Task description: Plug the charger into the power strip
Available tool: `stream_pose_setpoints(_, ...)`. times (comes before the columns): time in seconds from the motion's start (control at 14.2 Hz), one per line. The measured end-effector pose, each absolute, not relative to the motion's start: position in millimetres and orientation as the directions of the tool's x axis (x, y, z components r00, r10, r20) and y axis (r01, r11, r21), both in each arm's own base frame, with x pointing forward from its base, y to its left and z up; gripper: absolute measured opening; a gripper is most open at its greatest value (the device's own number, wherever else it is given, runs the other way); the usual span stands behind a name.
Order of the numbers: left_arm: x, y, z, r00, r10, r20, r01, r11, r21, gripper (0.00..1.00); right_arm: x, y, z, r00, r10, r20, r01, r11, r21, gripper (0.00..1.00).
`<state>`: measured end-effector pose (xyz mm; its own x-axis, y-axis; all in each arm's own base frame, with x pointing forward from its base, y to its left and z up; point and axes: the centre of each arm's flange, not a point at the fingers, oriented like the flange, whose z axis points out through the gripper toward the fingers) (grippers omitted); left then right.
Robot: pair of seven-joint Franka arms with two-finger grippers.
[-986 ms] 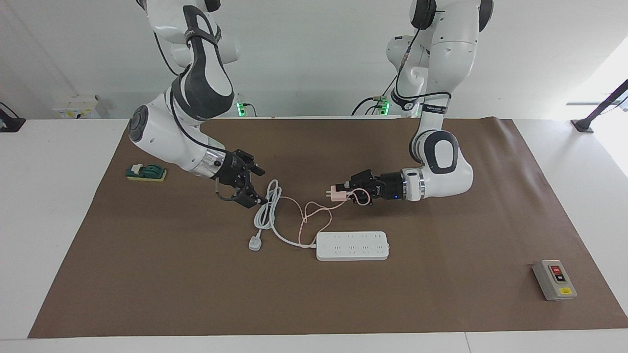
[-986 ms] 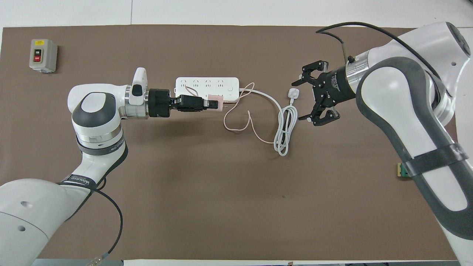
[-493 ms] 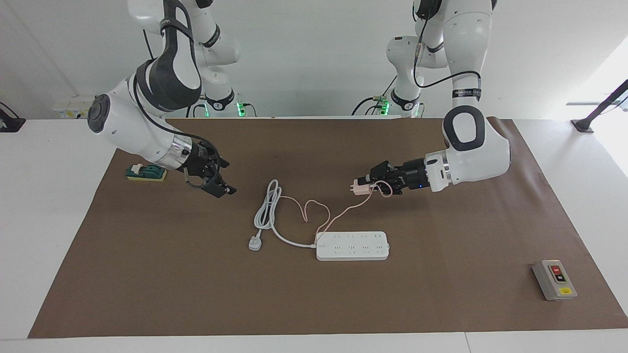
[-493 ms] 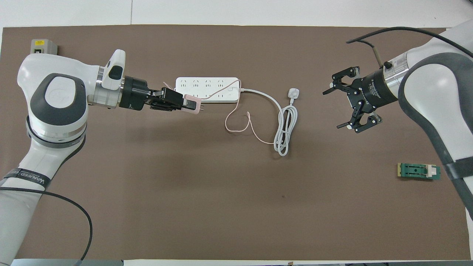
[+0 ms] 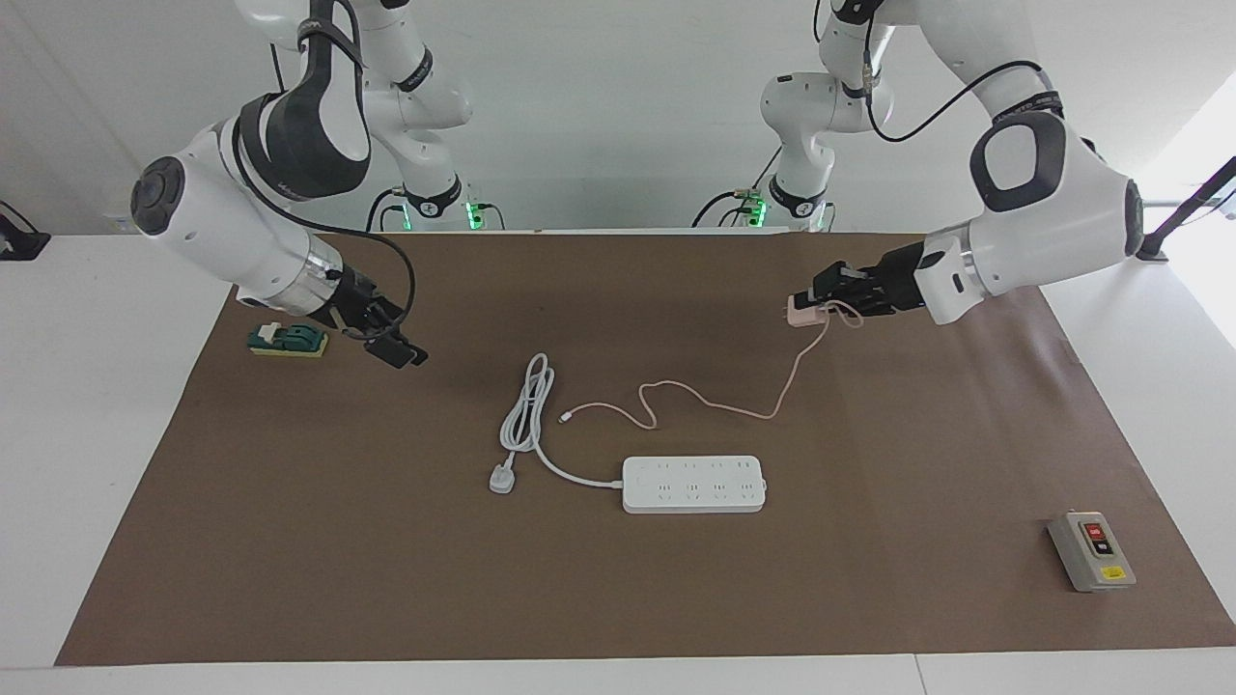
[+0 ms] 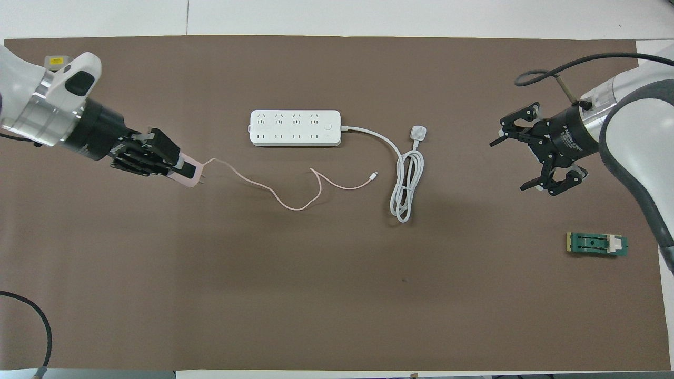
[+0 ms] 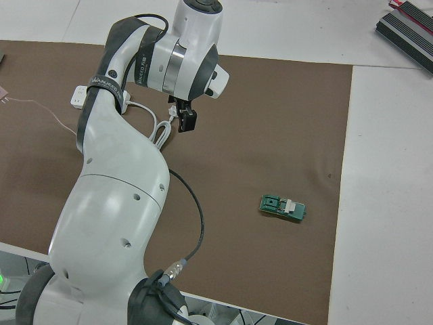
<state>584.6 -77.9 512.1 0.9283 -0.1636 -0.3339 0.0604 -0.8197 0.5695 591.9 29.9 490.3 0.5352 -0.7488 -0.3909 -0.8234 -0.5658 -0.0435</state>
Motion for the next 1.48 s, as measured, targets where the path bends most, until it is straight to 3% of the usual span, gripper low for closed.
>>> stream_pose_setpoints(0.28,565,52,532,0.898,-0.179,-0.403,0.028,-0.889,0.458,0.31,577,19,517,0.668,-0.669,-0.325,-0.720,-0.692,-0.056,1.00)
stream_pose_setpoints(0.49,558,103,535,0.895,-0.214,-0.392,-0.056,-0.925,0.376,0.31,567,12,533,0.770,-0.575,-0.277,-0.611,-0.789,-0.062,1.00)
stream_pose_setpoints(0.7,572,111,543,0.933,-0.153,-0.324,-0.052,-0.952,0.300,0.31,562,5,543,0.876,-0.427,-0.224,-0.450,-0.891,-0.065,1.00)
stream_pose_setpoints(0.99,584,81,553,0.942,0.045,-0.333,0.121,-0.970,0.210,0.31,555,-1,559,0.967,-0.196,-0.163,-0.209,-0.976,-0.068,1.00)
stream_pose_setpoints(1.13,586,58,553,0.910,0.190,-0.369,0.259,-0.955,0.146,0.31,553,-1,567,0.985,-0.102,-0.139,-0.113,-0.991,-0.071,1.00)
stream_pose_setpoints(1.48,588,44,567,0.881,0.312,-0.356,0.363,-0.928,0.083,0.31,552,2,596,0.995,-0.008,-0.098,-0.011,-0.999,-0.034,1.00)
